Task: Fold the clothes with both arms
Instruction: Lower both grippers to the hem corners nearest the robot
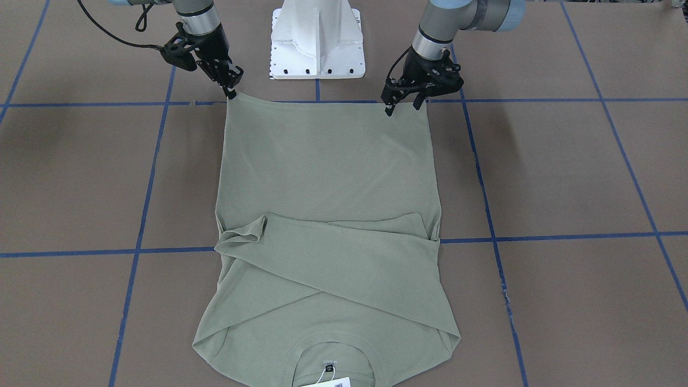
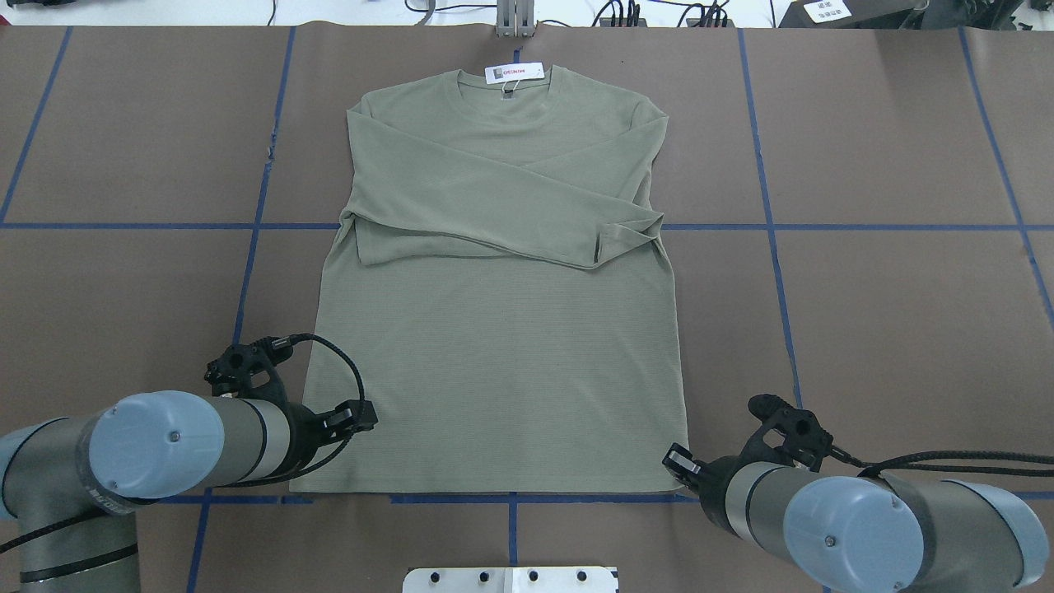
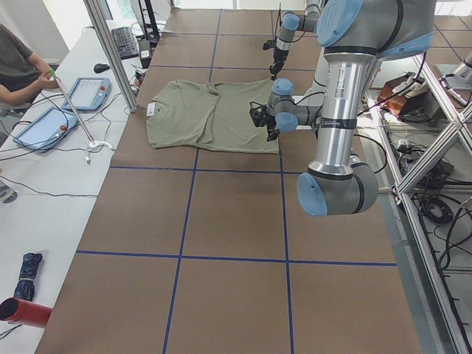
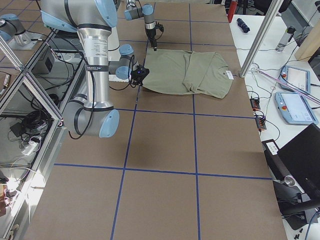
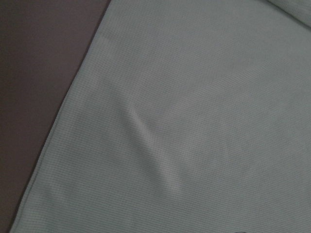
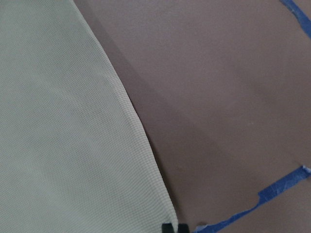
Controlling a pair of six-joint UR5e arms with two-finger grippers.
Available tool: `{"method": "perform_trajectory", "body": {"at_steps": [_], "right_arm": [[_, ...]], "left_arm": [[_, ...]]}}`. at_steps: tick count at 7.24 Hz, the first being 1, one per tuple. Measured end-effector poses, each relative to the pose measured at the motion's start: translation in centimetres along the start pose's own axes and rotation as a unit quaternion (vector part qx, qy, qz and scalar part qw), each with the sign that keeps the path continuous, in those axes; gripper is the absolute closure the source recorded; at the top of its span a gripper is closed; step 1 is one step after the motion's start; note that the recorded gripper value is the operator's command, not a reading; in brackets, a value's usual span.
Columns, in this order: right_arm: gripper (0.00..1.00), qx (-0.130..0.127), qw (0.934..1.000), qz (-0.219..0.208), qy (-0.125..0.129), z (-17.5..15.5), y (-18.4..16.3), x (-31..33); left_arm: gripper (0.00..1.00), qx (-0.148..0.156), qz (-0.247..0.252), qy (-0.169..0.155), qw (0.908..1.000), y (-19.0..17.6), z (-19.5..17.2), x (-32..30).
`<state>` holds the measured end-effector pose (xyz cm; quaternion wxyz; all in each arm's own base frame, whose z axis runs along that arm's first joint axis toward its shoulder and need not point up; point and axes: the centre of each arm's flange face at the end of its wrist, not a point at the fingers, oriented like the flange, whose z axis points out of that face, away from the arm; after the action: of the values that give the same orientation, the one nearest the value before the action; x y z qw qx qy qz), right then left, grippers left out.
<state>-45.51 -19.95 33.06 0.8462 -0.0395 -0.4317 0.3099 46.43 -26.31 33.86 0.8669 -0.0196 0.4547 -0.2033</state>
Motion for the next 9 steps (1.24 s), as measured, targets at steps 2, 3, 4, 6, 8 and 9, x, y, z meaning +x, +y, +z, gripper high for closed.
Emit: {"method": "perform_trajectory", "body": {"at_steps": [2,3,4,6,8,9], "right_arm": [[1.00,0.002,1.0000,0.000,0.001,0.0,0.0,0.0],[1.00,0.002,1.0000,0.000,0.000,0.0,0.0,0.0],[1.00,0.003,1.0000,0.000,0.000,0.0,0.0,-0.1],[1.00,0.003,1.0000,0.001,-0.001,-0.1,0.0,-0.1],[1.00,0.003,1.0000,0.001,-0.002,-0.1,0.0,-0.2],[1.00,0.002,1.0000,0.001,-0.003,-0.1,0.1,-0.3]], "left_arm": [[0.13,-0.001,-0.004,-0.019,0.9998,0.2,0.7,-2.0],[0.14,-0.005,-0.007,-0.023,0.9997,0.6,0.9,-2.3],[0.18,-0.010,-0.008,-0.027,0.9996,1.2,1.1,-2.6],[0.27,-0.017,-0.005,-0.036,0.9992,2.2,1.6,-3.3],[0.41,-0.018,-0.003,-0.042,0.9989,2.4,1.9,-3.9],[0.43,-0.018,-0.003,-0.043,0.9989,2.4,1.9,-4.0]]}}
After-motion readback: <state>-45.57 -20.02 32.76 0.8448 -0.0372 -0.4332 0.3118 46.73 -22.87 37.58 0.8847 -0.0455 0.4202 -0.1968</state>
